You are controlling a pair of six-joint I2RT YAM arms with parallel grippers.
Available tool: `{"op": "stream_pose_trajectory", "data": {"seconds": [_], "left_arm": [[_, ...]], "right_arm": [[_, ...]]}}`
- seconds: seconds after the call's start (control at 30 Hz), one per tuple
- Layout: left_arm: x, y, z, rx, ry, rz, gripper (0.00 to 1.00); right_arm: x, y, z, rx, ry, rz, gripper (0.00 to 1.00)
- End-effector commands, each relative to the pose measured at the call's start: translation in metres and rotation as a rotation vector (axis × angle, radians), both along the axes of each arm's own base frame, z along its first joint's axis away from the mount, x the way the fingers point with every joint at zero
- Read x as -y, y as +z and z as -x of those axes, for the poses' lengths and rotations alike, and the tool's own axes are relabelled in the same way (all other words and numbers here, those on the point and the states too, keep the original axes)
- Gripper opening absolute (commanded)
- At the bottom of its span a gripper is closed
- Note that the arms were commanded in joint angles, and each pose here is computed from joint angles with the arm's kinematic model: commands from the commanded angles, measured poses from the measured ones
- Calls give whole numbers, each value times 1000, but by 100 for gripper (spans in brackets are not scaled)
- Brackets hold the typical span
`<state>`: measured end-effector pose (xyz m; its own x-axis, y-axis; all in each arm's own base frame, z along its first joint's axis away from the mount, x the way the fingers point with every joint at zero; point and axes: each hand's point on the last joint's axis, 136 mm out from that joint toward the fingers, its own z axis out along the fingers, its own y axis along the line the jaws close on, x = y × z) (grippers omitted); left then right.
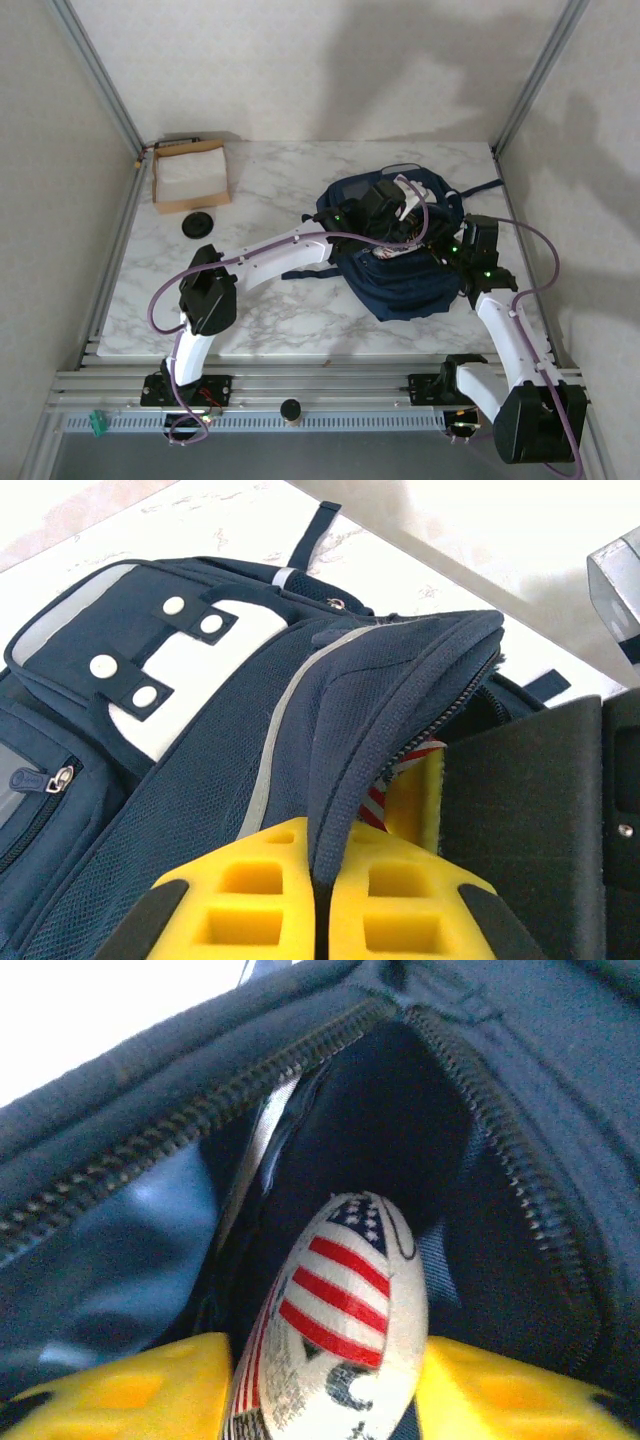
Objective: Pack the student bag
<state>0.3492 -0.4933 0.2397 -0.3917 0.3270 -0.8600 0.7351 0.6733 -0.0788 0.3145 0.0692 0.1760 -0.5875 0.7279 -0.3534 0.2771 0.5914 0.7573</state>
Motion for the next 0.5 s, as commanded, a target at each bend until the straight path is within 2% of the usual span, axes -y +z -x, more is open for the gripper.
{"op": "stream_pose_trajectory", "data": {"seconds": [0.0, 0.1, 0.17, 0.33, 0.4, 0.47], "left_arm": [[8, 57, 3, 52, 0, 149, 0], [8, 57, 5, 47, -2, 161, 0], [6, 55, 4, 39, 5, 152, 0], [-1, 53, 7, 15, 22, 137, 0], [-4, 55, 10, 9, 25, 150, 0], [-6, 55, 10, 6, 35, 160, 0]], "right_arm": [[-11, -6, 6, -26, 50, -41, 43], [-15, -4, -2, 7, 35, -103, 40], [-12, 4, -13, 46, 1, -119, 31], [5, 29, -33, 189, -132, -160, 27], [8, 35, -37, 236, -176, -195, 28], [0, 31, -42, 245, -172, -188, 35]]}}
